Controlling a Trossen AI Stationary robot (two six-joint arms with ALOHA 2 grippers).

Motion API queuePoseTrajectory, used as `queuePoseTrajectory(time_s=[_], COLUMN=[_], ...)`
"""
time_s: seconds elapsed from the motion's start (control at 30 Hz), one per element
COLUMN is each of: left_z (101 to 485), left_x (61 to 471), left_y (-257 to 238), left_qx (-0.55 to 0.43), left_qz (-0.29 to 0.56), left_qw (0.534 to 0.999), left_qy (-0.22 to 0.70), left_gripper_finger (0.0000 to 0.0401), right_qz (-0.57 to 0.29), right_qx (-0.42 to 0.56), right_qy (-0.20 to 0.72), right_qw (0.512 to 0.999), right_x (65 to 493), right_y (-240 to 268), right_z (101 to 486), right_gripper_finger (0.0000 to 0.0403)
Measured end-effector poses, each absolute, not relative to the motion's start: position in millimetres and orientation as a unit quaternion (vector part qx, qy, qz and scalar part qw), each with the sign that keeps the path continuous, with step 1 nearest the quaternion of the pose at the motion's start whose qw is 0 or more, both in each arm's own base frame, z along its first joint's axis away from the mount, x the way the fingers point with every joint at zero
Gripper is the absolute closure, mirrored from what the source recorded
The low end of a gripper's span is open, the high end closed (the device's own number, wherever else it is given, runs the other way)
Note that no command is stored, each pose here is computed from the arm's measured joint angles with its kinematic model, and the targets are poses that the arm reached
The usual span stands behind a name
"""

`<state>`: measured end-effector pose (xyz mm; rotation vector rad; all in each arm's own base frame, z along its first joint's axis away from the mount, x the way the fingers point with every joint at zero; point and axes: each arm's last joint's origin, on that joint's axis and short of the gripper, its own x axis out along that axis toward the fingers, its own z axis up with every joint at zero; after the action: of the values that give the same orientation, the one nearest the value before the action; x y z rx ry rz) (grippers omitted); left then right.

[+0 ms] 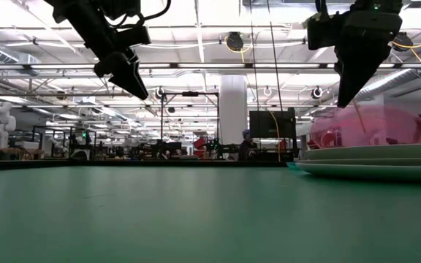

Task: Stack plastic plates
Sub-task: Stack the pink plate on top of the blue plate, then stack the blue plate on top of the pink plate

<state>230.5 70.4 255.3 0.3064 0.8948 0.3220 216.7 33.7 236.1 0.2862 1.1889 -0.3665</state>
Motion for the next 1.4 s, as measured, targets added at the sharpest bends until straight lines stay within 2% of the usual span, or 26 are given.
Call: queuePoseTrajectory(time_s=[0.43, 0.67, 1.0, 1.17, 1.27, 1.4], left_z=[255.3, 256.2, 256.5, 256.8, 258.7, 260.7], left_x=[230.4, 231.4, 231.7, 232.0, 233.9, 235.4], left_y=[70.4, 70.6, 70.7, 70.8, 71.3, 72.7], left_qx=[0.147, 0.159, 0.180, 0.197, 0.211, 0.229], left_qz=[0.154, 0.150, 0.141, 0.134, 0.132, 0.131], left_qw=[0.878, 0.878, 0.875, 0.873, 0.875, 0.875], left_qy=[0.429, 0.425, 0.426, 0.427, 0.416, 0.407], left_gripper_finger=[0.0247, 0.0247, 0.0247, 0.0247, 0.0247, 0.0247], right_qz=[-0.199, -0.257, -0.328, -0.335, -0.333, -0.352], right_qx=[0.156, 0.204, 0.274, 0.296, 0.305, 0.314], right_qy=[0.542, 0.478, 0.419, 0.390, 0.388, 0.414], right_qw=[0.802, 0.815, 0.801, 0.805, 0.804, 0.779], right_x=[218.1, 228.9, 233.0, 233.4, 235.0, 234.5], right_y=[29.9, 9.5, -41.9, -69.1, -86.5, -110.4], right_z=[236.6, 240.3, 244.0, 246.3, 242.2, 226.0], right_gripper_finger=[0.0240, 0.0246, 0.0249, 0.0249, 0.0250, 0.0250])
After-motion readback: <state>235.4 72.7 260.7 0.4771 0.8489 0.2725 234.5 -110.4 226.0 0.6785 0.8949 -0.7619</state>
